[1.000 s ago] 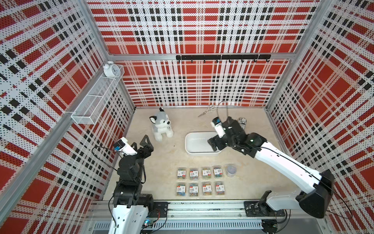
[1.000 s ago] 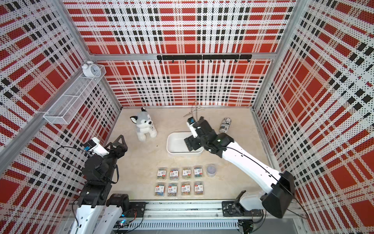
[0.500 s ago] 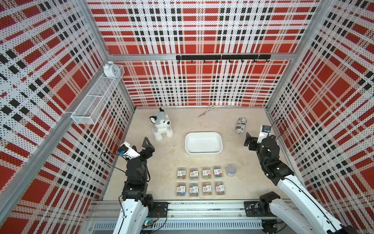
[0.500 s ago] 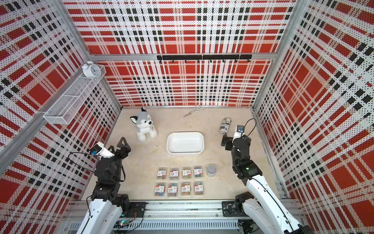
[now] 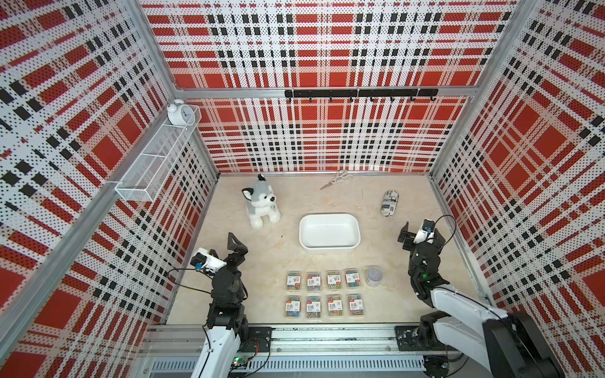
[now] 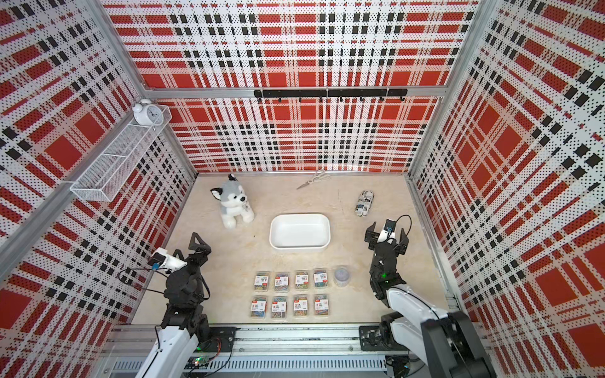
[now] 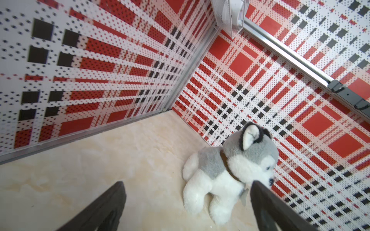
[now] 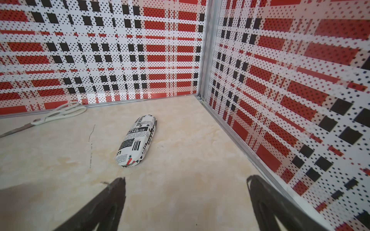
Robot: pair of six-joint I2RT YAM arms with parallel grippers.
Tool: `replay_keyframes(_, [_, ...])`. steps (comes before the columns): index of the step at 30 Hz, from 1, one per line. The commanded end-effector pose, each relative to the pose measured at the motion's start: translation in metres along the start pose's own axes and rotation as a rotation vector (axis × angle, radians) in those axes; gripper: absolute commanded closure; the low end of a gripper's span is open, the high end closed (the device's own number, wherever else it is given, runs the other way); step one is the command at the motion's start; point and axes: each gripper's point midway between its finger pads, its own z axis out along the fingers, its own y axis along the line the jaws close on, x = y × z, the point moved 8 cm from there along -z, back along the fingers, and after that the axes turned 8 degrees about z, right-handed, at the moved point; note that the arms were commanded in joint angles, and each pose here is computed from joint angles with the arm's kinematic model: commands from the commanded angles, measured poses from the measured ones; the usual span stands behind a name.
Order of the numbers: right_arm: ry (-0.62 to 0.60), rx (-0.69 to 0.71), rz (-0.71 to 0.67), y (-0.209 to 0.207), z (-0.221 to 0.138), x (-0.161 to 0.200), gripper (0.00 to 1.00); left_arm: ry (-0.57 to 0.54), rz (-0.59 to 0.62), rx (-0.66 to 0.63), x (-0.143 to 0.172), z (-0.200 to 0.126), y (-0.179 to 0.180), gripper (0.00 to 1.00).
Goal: Take the paper clips out of the storage box
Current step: Reset both arms
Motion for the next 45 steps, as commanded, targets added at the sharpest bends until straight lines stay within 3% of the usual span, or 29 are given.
replay_keyframes(1, [-0.176,-0.024,0.047,0.002,0.003,-0.013,0.0,-0.155,-0.003,-0.025,-0.007,-0.007,0.01,0.02])
replay_keyframes(6, [-0.21,-0.015,0.058,-0.003,0.011,0.004,0.0,-0.24,0.053,-0.033,-0.004,-0.015,0.02,0.02])
replay_keyframes(10, [-0.105,-0.103,0.026,0.005,0.026,0.012,0.0,-0.26,0.131,-0.059,-0.001,-0.016,0.025,0.02])
replay_keyframes(14, [-0.067,-0.084,0.08,-0.004,0.039,0.017,0.0,-0.206,0.197,-0.065,0.004,-0.001,0.024,0.02])
replay_keyframes(17, [-0.046,-0.104,0.091,-0.005,0.047,0.016,0.0,-0.168,0.181,-0.001,0.011,0.012,0.019,0.02])
replay_keyframes(19, [-0.007,-0.093,0.093,-0.006,0.051,0.018,0.0,-0.192,0.231,0.043,0.01,0.021,0.008,0.02])
replay_keyframes(25, [-0.003,-0.1,0.082,-0.003,0.055,0.018,0.0,-0.111,0.329,0.103,0.03,0.044,-0.007,0.02])
replay_keyframes(29, [0.008,-0.093,0.076,-0.002,0.057,0.018,0.0,-0.061,0.478,0.124,0.054,0.059,-0.033,0.02])
replay_keyframes(31, [0.016,-0.09,0.071,-0.002,0.059,0.019,0.0,0.026,0.542,0.089,0.066,0.068,-0.043,0.02])
replay_keyframes(45, [0.009,-0.083,0.065,-0.001,0.058,0.018,0.0,0.025,0.515,0.066,0.065,0.079,-0.04,0.02])
